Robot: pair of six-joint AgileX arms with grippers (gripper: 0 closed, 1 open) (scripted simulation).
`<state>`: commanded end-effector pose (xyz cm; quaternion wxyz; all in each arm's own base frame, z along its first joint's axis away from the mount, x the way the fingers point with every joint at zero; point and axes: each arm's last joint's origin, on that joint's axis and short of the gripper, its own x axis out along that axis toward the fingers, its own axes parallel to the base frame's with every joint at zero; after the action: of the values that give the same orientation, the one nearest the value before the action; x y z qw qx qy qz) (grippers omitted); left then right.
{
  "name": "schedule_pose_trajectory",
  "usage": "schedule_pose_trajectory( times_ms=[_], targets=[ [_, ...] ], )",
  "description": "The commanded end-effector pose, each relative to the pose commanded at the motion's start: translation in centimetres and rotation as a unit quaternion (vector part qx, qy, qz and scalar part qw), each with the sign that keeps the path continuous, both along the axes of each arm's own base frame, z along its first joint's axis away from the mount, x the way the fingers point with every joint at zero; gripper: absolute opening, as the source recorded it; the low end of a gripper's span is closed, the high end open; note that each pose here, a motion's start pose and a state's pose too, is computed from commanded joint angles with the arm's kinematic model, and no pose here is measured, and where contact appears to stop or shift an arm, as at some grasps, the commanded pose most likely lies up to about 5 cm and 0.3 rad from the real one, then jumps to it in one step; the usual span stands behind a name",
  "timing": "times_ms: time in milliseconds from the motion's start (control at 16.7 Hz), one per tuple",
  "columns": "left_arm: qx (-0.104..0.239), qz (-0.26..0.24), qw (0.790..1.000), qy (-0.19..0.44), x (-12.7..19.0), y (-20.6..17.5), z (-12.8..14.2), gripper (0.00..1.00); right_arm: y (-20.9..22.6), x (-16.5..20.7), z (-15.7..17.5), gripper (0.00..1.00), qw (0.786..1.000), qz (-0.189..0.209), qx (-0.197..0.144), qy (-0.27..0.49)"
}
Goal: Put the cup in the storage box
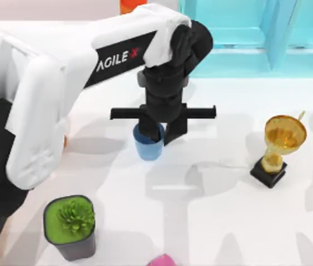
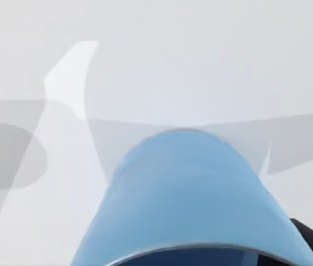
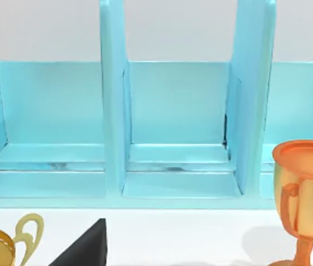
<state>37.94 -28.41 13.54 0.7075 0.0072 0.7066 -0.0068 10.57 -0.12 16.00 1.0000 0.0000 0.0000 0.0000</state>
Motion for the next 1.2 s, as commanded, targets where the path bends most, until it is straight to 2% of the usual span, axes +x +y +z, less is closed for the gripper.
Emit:
schedule_pose_trajectory(
  times_ms=[120, 240, 420, 540, 660, 840, 1020, 1200],
  targets=[
    [0.001, -0.001, 1.000, -0.008, 0.8, 1.2, 0.3, 0.00, 0.0, 0.0, 0.0, 1.00, 1.000, 0.000, 0.000, 0.000],
    [-0.001, 0.003, 1.000, -0.029, 2.6, 4.2, 1.6, 0.00, 0.0, 0.0, 0.0, 1.00, 1.000, 0.000, 0.000, 0.000],
    [-0.008, 0.018, 0.996, -0.084, 5.3, 11.6, 5.7, 0.00, 0.0, 0.0, 0.0, 1.00, 1.000, 0.000, 0.000, 0.000],
    [-0.006, 0.025, 0.993, -0.120, 5.6, 17.5, 9.2, 0.00, 0.0, 0.0, 0.0, 1.00, 1.000, 0.000, 0.000, 0.000],
    [0.004, 0.027, 0.991, -0.131, 4.2, 23.0, 12.0, 0.00, 0.0, 0.0, 0.0, 1.00, 1.000, 0.000, 0.000, 0.000],
    [0.018, 0.023, 0.994, -0.103, 0.5, 29.4, 14.1, 0.00, 0.0, 0.0, 0.0, 1.00, 1.000, 0.000, 0.000, 0.000],
    [0.017, 0.012, 0.999, -0.047, -3.3, 33.0, 14.5, 0.00, 0.0, 0.0, 0.0, 1.00, 1.000, 0.000, 0.000, 0.000],
    [0.007, 0.001, 1.000, -0.004, -5.5, 34.4, 14.2, 0.00, 0.0, 0.0, 0.0, 1.00, 1.000, 0.000, 0.000, 0.000]
  ],
)
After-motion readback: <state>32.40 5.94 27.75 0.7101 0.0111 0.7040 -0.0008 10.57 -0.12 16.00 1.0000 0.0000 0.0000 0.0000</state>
